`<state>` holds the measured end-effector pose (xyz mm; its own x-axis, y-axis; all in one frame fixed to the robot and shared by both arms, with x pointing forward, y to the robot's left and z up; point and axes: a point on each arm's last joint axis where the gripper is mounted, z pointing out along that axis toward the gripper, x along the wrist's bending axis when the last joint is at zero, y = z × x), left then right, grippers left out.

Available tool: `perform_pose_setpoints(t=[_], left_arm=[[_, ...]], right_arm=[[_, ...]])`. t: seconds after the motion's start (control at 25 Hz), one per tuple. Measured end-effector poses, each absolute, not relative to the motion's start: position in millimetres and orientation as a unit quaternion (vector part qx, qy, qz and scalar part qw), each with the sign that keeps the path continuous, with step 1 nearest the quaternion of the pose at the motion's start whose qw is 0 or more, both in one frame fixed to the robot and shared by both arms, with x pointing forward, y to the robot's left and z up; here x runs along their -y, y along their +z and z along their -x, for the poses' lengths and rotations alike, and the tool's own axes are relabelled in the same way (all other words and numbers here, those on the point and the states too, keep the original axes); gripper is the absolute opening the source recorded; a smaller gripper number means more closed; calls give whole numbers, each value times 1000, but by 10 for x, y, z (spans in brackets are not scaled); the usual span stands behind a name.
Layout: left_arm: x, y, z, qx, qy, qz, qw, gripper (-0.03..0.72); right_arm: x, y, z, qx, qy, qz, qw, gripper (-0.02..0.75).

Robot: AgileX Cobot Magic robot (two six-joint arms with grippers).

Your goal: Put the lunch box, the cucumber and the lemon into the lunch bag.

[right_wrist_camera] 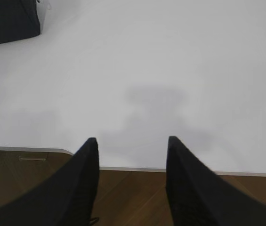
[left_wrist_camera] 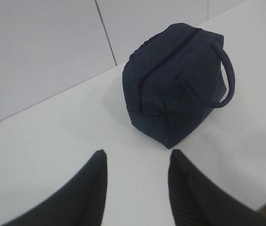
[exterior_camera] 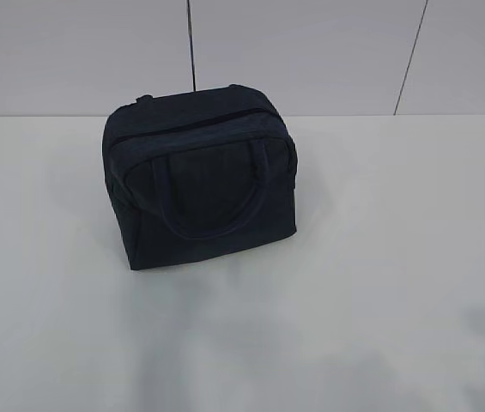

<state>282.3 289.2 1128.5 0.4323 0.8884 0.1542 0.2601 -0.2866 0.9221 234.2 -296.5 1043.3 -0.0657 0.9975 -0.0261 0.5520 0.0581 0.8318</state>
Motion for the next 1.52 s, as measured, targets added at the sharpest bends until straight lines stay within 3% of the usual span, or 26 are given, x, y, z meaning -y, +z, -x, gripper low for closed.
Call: perform_pose_setpoints(t=[0.56,1.2,1.52], left_arm=[[-3141,11088,-2441,-545,346,-637,421,310],[-3128,10627,-2281,-590,299,-634,401,310],[-3130,10577,-2282,-595,296,-633,396,310]], right_arm=[[2965,10431,-2341,-648,336,-598,330,351],[2965,10431,-2341,-648,336,-598,330,351],[2965,10427,-2343,-648,335,-599,330,351]])
